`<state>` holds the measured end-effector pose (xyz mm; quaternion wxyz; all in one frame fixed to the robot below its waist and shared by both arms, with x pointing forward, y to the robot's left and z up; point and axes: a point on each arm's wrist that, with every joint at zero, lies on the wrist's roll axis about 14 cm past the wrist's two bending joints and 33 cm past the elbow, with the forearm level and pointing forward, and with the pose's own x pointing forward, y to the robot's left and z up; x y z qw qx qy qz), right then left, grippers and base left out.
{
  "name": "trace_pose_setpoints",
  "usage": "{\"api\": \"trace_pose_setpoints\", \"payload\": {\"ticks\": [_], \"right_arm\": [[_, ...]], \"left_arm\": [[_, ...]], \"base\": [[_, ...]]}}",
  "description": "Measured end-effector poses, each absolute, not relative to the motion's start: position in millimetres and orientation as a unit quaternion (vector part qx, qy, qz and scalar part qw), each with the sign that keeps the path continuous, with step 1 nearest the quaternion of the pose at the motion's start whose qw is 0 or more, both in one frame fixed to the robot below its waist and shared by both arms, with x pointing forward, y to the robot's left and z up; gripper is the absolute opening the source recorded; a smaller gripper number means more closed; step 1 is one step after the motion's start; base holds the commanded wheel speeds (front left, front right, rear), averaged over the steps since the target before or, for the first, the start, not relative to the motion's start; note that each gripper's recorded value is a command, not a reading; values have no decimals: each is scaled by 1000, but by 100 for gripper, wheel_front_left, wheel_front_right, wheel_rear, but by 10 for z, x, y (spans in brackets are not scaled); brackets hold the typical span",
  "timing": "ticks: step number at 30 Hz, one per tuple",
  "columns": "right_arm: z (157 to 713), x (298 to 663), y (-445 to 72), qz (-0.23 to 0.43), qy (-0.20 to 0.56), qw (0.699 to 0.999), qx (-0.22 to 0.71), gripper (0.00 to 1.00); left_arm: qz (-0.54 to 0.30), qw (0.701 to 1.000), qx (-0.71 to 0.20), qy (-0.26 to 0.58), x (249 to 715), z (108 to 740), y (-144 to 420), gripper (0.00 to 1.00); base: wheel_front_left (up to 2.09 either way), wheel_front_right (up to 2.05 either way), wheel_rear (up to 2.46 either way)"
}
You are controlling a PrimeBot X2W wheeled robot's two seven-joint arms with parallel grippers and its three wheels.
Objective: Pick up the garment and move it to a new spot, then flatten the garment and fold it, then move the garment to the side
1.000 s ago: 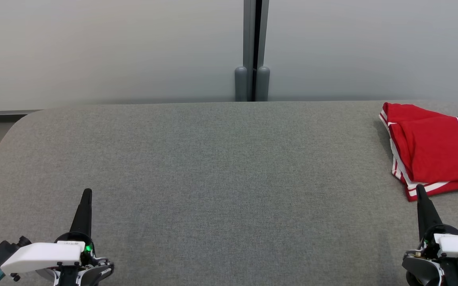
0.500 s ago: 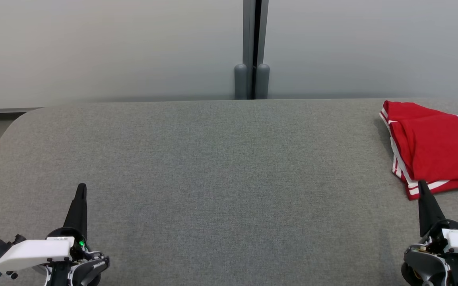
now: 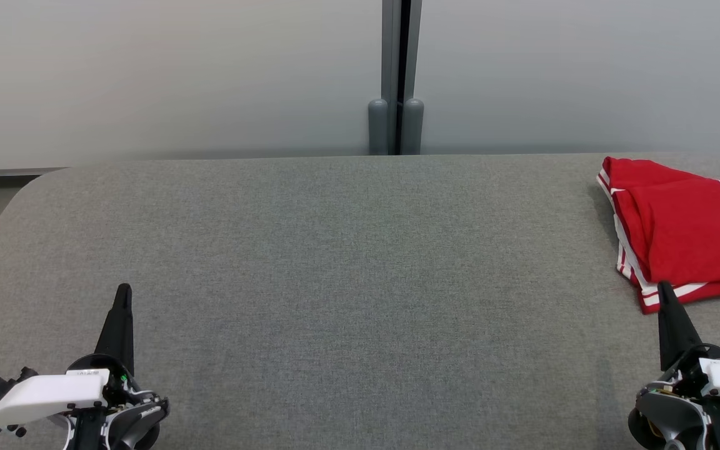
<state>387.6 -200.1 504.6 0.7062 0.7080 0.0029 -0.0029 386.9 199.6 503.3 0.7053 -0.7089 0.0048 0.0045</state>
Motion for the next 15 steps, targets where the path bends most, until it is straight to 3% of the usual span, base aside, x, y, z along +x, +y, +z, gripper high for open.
{"api": "trace_pose_setpoints", "payload": {"ticks": [15], "right_arm": [[5047, 3876, -2002, -3, 3, 706, 708, 0]], "left_arm": [[5, 706, -708, 4, 3869, 5033, 1999, 0]], "base": [[0, 0, 0]]}}
